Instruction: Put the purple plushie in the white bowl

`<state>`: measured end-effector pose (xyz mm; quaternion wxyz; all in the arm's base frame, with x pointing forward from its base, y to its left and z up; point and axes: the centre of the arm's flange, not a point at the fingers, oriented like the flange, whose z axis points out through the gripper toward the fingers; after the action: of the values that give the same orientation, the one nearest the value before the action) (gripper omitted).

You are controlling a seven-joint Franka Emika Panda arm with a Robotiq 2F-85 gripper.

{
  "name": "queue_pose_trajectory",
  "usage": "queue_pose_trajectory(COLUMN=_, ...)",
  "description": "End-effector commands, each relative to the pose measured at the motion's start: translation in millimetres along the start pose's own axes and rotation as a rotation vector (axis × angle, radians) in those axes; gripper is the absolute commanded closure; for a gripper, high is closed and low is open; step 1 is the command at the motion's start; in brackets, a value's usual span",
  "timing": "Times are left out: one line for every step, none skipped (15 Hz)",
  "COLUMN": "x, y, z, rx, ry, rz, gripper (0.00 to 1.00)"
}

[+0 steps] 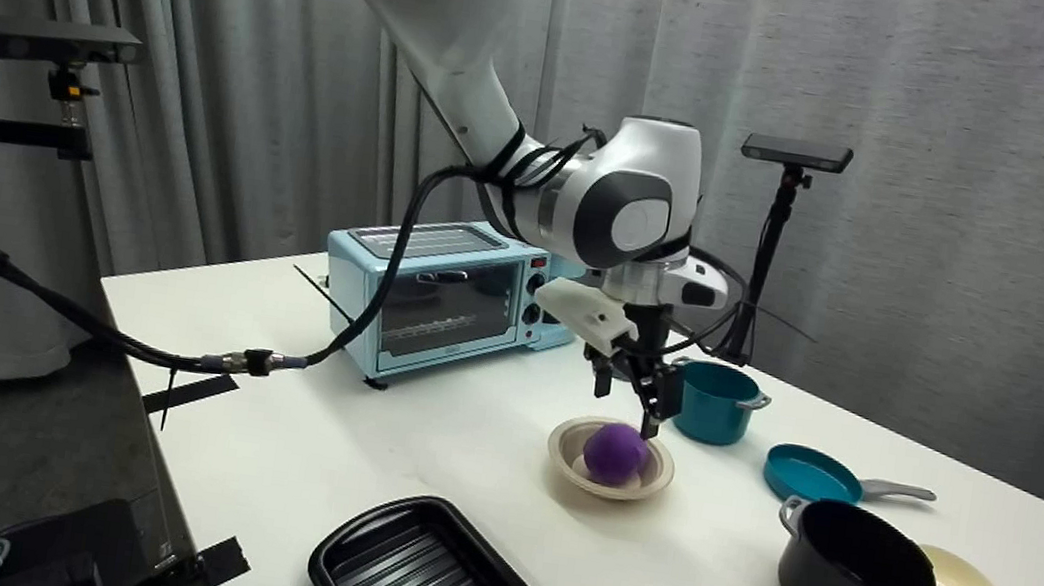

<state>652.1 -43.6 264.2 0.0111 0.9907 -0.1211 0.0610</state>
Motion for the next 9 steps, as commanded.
queue_pose_trajectory(x=-5.4, y=2.6, z=-35.8, rx=0.004, ry=0.023, rz=-0.003, gripper=0.0)
queue_pose_trajectory(x=2.3, y=0.0, z=-15.5, rx=0.005, ry=0.021, rz=0.001, gripper=0.0)
queue_pose_trajectory(x=2.8, y=0.1, z=-22.6, rx=0.008, ry=0.03, rz=0.001, gripper=0.0)
queue_pose_trajectory(x=2.9, y=0.3, z=-26.9, rx=0.009, ry=0.034, rz=0.002, gripper=0.0)
queue_pose_trajectory(x=2.9, y=0.3, z=-29.1, rx=0.01, ry=0.037, rz=0.002, gripper=0.0)
queue_pose_trajectory(x=2.8, y=0.4, z=-29.3, rx=0.01, ry=0.037, rz=0.002, gripper=0.0)
queue_pose_trajectory(x=2.3, y=0.5, z=-28.6, rx=0.01, ry=0.035, rz=0.002, gripper=0.0)
queue_pose_trajectory(x=1.8, y=0.5, z=-28.0, rx=0.009, ry=0.034, rz=0.002, gripper=0.0)
queue_pose_trajectory(x=1.3, y=0.6, z=-27.4, rx=0.009, ry=0.032, rz=0.002, gripper=0.0)
